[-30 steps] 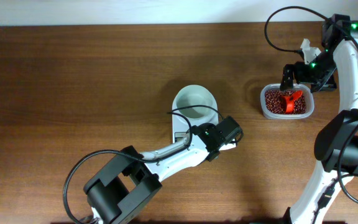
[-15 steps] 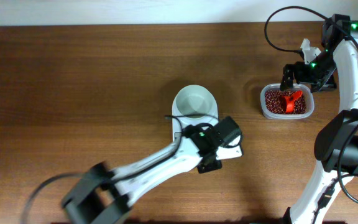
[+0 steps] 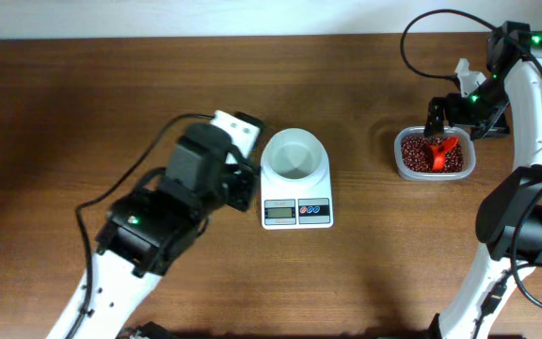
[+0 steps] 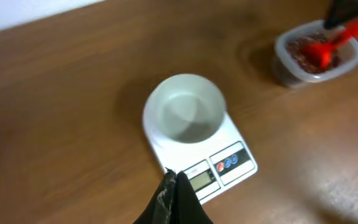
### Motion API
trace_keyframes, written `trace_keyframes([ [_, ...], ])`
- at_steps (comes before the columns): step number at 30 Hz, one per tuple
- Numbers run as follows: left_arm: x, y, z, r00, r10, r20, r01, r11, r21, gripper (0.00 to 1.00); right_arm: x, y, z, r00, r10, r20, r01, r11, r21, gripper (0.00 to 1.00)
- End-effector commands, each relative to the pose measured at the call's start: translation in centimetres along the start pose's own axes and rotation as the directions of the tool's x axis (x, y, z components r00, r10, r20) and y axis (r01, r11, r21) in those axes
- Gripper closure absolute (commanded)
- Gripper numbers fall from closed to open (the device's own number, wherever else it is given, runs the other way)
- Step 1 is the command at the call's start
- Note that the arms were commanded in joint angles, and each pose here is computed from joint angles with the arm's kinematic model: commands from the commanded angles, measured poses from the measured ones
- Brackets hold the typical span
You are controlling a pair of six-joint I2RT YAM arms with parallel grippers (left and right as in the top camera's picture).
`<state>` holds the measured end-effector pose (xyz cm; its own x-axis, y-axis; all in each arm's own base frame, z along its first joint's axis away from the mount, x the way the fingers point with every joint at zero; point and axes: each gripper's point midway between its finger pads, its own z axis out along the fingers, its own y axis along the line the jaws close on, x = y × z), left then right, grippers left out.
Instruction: Scoop item into bowl and weigh 50g on scale
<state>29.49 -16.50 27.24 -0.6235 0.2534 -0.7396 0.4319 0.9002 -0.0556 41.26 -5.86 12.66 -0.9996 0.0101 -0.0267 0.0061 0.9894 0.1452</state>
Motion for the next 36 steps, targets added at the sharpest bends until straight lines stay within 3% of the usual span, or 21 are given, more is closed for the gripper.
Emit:
trace_keyframes([
  [1,0.6,1.9,-0.6,0.996,-0.081,-0.027,0.079,0.996,-0.045,1.0,-0.5,0.2,-0.4,1.0,-0.013,0.019,0.013,1.0,0.005,0.01],
  [7,4.8,2.1,1.1,0.972,-0.085,-0.218,0.072,0.995,-0.068,1.0,-0.5,0.2,-0.4,1.0,-0.013,0.019,0.013,1.0,0.006,0.01],
  [10,8.7,-1.5,4.4,0.919,0.115,-0.377,-0.079,0.991,0.111,1.0,-0.5,0.2,-0.4,1.0,-0.013,0.019,0.013,1.0,0.006,0.01],
  [14,12.3,-2.1,10.3,0.833,0.187,-0.521,-0.172,0.982,0.077,1.0,-0.5,0.2,-0.4,1.0,-0.013,0.019,0.013,1.0,0.006,0.01],
  [17,12.5,-1.4,14.7,0.843,0.167,-0.511,-0.166,0.985,0.048,1.0,-0.5,0.2,-0.4,1.0,-0.013,0.019,0.013,1.0,0.006,0.01],
  [19,11.1,0.2,16.5,0.881,0.122,-0.457,-0.132,0.991,0.009,1.0,-0.5,0.2,-0.4,1.0,-0.013,0.019,0.013,1.0,0.005,0.01],
  [24,7.5,3.7,18.1,0.947,0.044,-0.318,-0.068,0.996,-0.064,1.0,-0.5,0.2,-0.4,1.0,-0.013,0.019,0.013,1.0,0.005,0.01],
  [27,6.7,3.8,17.9,0.949,0.07,-0.307,-0.091,0.994,-0.054,1.0,-0.5,0.2,-0.4,1.0,-0.013,0.019,0.013,1.0,0.005,0.01],
  [31,8.3,1.7,17.3,0.921,0.129,-0.368,-0.109,0.991,0.074,1.0,-0.5,0.2,-0.4,1.0,-0.013,0.019,0.013,1.0,0.005,0.01],
  [36,13.4,-3.0,14.7,0.804,0.246,-0.541,-0.171,0.968,0.186,1.0,-0.5,0.2,-0.4,1.0,-0.013,0.019,0.013,1.0,0.006,0.01],
])
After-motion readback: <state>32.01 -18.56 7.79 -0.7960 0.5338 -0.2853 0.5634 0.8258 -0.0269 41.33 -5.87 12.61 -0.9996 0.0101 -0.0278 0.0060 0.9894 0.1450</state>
